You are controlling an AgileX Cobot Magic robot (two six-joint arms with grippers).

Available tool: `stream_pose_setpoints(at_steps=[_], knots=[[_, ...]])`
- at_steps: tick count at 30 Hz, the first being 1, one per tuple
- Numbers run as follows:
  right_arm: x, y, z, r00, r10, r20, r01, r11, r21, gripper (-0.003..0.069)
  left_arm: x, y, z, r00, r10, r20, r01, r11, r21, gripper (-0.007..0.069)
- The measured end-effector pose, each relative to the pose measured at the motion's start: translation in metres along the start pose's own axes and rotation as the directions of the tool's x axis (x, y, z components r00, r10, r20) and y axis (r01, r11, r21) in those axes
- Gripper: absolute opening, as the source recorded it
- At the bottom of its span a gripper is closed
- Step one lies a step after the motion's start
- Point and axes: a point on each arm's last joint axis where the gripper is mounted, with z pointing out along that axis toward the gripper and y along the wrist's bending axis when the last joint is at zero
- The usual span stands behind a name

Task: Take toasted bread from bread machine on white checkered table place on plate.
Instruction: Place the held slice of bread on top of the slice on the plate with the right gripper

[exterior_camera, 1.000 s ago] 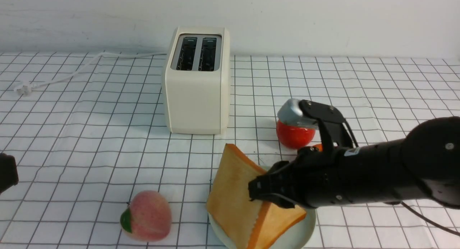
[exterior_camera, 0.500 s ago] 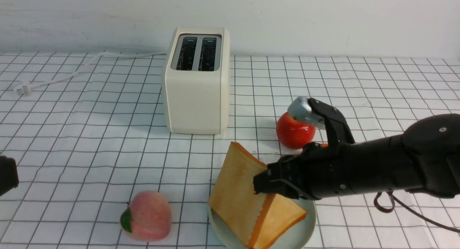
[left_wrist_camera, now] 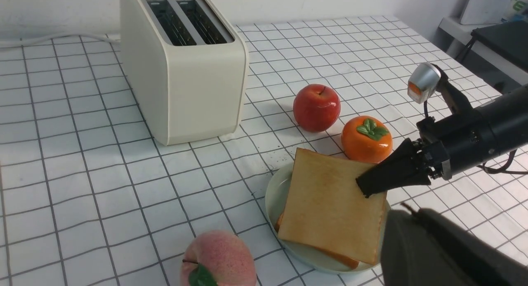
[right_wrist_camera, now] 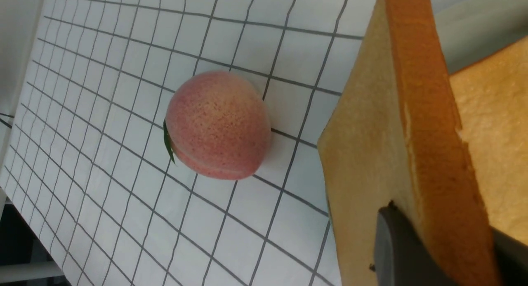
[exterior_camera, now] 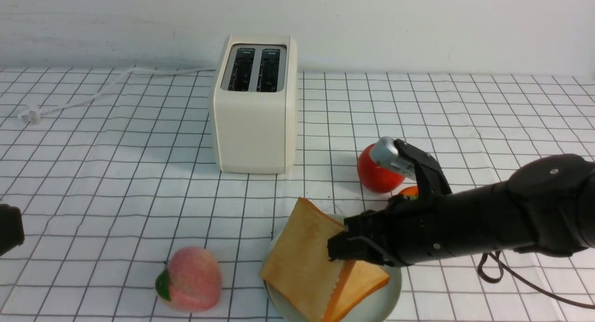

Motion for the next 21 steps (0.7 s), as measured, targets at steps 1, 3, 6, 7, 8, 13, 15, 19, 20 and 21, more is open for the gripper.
stream_pose_setpoints(at_steps=[1, 3, 6, 7, 8, 13, 15, 19, 20, 21], knots=[[0.0, 0.0, 0.0, 1.0, 0.0, 0.0, 0.0, 1.0, 0.0, 0.0117, 0.0, 0.0, 0.0, 1.0, 0.0, 0.0, 0.0, 1.0, 0.0, -0.0013], [0.0, 0.0, 0.0, 1.0, -0.002, -0.002, 0.002, 1.0, 0.002, 0.0138, 0.0, 0.0, 0.0, 1.0, 0.0, 0.0, 0.0, 1.0, 0.0, -0.0013], [0.001, -0.001, 0.0, 0.999, -0.033, -0.015, 0.033, 0.999, 0.014, 0.0246, 0.0, 0.0, 0.0, 1.0, 0.0, -0.001, 0.0, 1.0, 0.0, -0.0013], [0.001, -0.003, 0.0, 0.999, -0.049, -0.021, 0.049, 0.999, 0.022, 0.0291, 0.0, 0.0, 0.0, 1.0, 0.0, -0.001, 0.0, 1.0, 0.0, -0.0013], [0.001, -0.004, -0.001, 0.998, -0.059, -0.026, 0.059, 0.998, 0.025, 0.0328, 0.0, 0.0, 0.0, 1.0, 0.0, -0.001, 0.0, 1.0, 0.0, -0.0013], [-0.006, -0.015, -0.026, 0.998, -0.058, -0.039, 0.061, 0.996, 0.065, 0.0484, 0.0, 0.0, 0.0, 1.0, 0.0, -0.002, 0.0, 1.0, 0.0, -0.0013], [-0.008, -0.018, -0.035, 0.998, -0.052, -0.047, 0.055, 0.995, 0.08, 0.049, 0.0, 0.0, 0.0, 1.0, 0.0, -0.002, 0.0, 1.0, 0.0, -0.0013], [-0.01, -0.01, -0.076, 0.99, -0.087, -0.114, 0.101, 0.988, 0.118, 0.0431, 0.0, 0.0, 0.0, 1.0, 0.0, 0.001, 0.0, 1.0, 0.0, -0.0013], [-0.009, -0.004, -0.088, 0.986, -0.103, -0.133, 0.12, 0.984, 0.132, 0.0399, 0.0, 0.0, 0.0, 1.0, 0.001, 0.001, -0.001, 1.0, -0.001, -0.0013], [-0.007, 0.003, -0.103, 0.982, -0.115, -0.15, 0.139, 0.978, 0.156, 0.0354, 0.0, 0.0, 0.0, 1.0, 0.005, 0.002, -0.005, 1.0, -0.005, -0.0013]])
